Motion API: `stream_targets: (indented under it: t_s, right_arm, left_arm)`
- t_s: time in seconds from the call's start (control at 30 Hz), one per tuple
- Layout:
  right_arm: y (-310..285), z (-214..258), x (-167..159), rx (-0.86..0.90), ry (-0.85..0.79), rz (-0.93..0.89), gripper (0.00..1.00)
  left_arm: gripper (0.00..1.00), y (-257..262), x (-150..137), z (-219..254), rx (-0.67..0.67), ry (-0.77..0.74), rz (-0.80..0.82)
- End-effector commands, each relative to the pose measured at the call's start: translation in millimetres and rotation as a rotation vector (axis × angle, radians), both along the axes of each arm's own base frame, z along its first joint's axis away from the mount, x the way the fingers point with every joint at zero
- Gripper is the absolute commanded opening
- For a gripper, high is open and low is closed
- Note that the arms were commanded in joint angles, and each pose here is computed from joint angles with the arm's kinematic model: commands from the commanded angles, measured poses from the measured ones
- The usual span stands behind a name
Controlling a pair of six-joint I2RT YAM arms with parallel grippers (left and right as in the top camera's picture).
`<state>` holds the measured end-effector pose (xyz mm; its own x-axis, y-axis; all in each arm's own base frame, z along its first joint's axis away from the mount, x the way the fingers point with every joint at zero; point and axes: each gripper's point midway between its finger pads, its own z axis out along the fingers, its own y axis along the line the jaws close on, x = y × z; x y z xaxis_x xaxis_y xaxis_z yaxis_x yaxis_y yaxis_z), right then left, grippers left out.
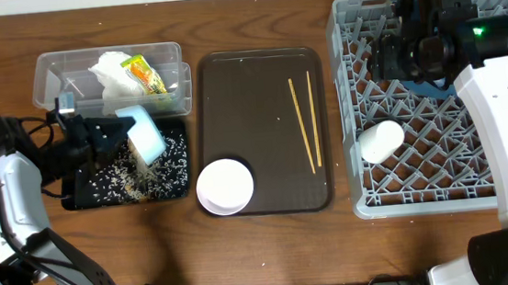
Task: Sort waste into correct bins and load items into the dishwasher rack
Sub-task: 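Carry the rice bowl left and tip rice onto the black tray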
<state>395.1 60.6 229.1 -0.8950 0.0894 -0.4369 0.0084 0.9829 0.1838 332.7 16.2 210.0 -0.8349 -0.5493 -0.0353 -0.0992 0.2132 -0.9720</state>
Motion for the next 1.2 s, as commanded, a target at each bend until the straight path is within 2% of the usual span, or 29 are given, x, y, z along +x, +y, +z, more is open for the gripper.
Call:
stream_targets:
  t_s: [0.0,0.2,0.43,0.57,1.17]
  right_arm:
    - [8,4,-2,-0.002,-0.012,0.019,0.69]
    - [8,4,-3,-0.003,-0.01,0.019,0.69]
    - [8,4,-3,-0.003,-0.01,0.019,0.68]
    - [8,4,-3,-0.003,-0.01,0.018,0.69]
    - [8,4,-3,-0.003,-0.01,0.018,0.69]
  left_arm:
    - [0.06,5,2,4,-0.067,-0.023,0.013]
    - [0.06,7,2,5,-0.077,-0.024,0.02]
    - [0.06,5,2,21,-0.158,-0.078,0.016]
    - [0.06,5,2,23,-0.186,-0.05,0.021]
    - [0.06,5,2,23,-0.187,-0.048,0.021]
